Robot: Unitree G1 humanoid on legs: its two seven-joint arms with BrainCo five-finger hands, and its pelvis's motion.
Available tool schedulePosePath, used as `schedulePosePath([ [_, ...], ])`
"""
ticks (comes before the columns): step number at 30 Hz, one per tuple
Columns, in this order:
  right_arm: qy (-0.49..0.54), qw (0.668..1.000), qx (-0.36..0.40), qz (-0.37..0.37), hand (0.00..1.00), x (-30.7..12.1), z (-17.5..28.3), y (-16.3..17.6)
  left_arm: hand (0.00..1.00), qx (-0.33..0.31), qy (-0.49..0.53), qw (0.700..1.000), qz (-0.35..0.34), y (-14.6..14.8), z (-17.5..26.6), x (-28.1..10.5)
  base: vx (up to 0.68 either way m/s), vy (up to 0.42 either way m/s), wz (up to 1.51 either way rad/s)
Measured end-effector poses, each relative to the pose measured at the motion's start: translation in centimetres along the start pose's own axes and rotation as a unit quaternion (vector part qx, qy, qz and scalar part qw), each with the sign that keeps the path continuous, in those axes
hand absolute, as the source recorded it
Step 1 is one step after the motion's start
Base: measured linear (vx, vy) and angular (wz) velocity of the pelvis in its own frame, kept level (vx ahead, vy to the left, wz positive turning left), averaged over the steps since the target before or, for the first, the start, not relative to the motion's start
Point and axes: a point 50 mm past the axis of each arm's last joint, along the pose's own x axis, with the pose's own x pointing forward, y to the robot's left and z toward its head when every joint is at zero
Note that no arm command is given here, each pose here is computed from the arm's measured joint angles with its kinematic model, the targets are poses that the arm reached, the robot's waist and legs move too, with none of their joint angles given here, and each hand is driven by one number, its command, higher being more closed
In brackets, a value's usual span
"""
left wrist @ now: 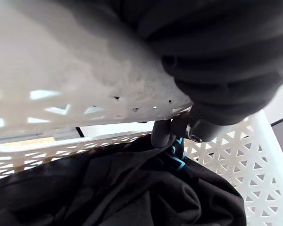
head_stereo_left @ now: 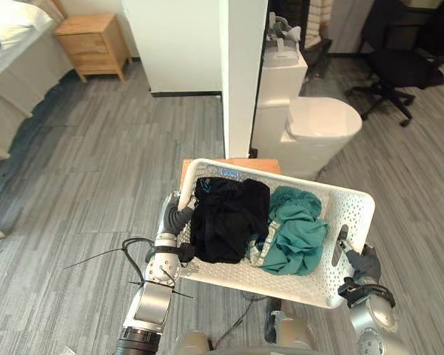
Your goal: Pick up the laundry basket with both hands and put the clothes into the washing machine.
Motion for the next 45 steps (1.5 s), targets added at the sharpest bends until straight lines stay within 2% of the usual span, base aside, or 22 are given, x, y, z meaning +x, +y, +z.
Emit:
schedulePosePath([
  [5,0.016,1.000,-0.005,0.015,1.00,0.0,-0.7,1.0,1.00,-0.001,0.026,1.000,0.017,0.9,-1.2,-0.3,-0.31,0.236,-0.55],
  [10,0.028,0.997,-0.016,0.063,1.00,2.1,-1.2,3.7,1.00,-0.032,0.055,0.996,0.058,3.1,-2.2,-2.3,-0.25,0.019,-0.92],
  [16,0.021,0.993,-0.039,0.110,1.00,3.6,-0.6,6.4,1.00,-0.069,0.076,0.991,0.087,4.4,-3.0,-2.9,-0.28,-0.173,-1.25],
  [22,0.031,0.990,-0.096,0.103,1.00,3.0,-1.4,6.1,1.00,-0.123,0.129,0.981,0.078,3.8,-4.7,-5.5,-0.17,-0.258,-1.58],
  [29,-0.010,0.989,-0.114,0.090,1.00,2.8,0.4,5.4,1.00,-0.151,0.103,0.981,0.071,3.1,-3.2,-5.2,-0.05,-0.008,-1.24],
  [36,-0.015,0.994,-0.092,0.059,1.00,1.5,0.2,4.1,1.00,-0.145,0.084,0.984,0.055,2.6,-2.5,-4.2,-0.02,0.106,-0.33],
  [45,-0.022,0.994,-0.087,0.056,1.00,1.3,0.4,4.3,1.00,-0.139,0.086,0.985,0.055,2.7,-2.8,-3.8,-0.01,0.005,-0.22],
])
